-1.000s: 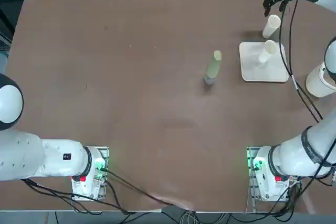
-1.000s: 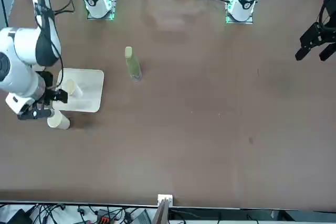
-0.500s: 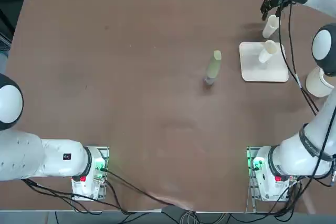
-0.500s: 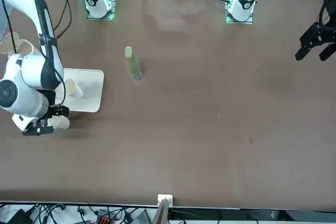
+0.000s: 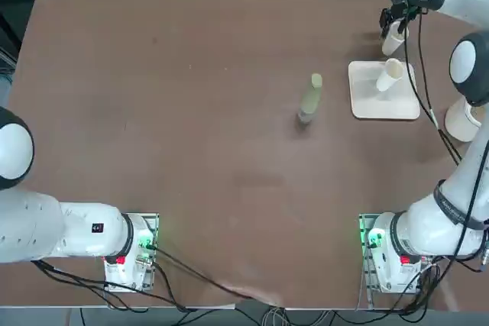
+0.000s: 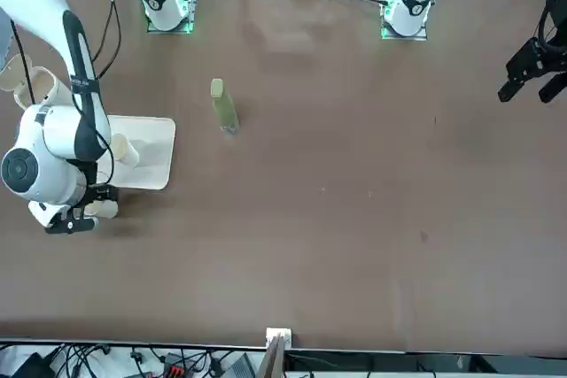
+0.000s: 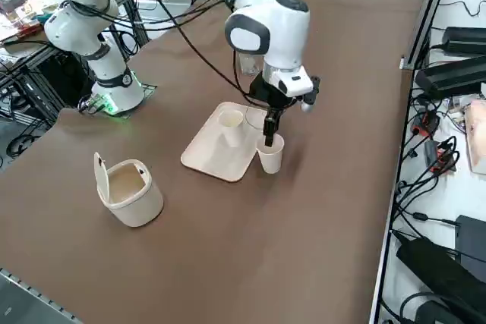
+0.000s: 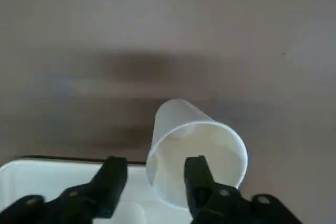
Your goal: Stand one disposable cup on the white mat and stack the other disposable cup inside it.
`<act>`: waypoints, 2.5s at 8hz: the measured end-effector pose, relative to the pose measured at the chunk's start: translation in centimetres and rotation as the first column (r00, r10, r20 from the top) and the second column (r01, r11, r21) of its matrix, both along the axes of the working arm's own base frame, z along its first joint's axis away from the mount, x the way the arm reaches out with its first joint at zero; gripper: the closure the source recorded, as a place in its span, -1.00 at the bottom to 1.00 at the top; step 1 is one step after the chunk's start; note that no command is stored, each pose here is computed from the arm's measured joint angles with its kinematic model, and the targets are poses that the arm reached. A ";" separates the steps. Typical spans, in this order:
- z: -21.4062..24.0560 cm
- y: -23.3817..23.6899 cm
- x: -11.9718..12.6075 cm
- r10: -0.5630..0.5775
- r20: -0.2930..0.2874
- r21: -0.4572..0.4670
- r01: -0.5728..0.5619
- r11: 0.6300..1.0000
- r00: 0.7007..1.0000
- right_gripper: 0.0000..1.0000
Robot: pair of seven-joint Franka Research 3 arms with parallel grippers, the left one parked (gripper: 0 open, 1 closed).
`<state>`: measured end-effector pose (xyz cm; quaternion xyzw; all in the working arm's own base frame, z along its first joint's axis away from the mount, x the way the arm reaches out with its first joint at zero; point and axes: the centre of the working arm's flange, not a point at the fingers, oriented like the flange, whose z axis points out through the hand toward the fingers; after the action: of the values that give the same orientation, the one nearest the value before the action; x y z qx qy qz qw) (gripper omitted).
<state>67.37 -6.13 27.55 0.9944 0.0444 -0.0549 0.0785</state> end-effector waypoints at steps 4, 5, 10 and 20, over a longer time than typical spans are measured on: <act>-0.2 -0.3 0.1 -0.005 -0.001 0.000 0.005 1.000 1.000 0.89; 1.1 -0.3 0.3 -0.009 0.000 -0.001 0.009 1.000 1.000 0.96; 14.4 0.8 -4.5 -0.066 -0.125 0.050 0.073 0.996 0.990 0.96; 9.2 3.1 -8.6 -0.046 -0.256 0.085 0.069 0.994 0.966 0.96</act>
<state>58.74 -3.01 36.73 0.9827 0.0276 -0.1817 0.0243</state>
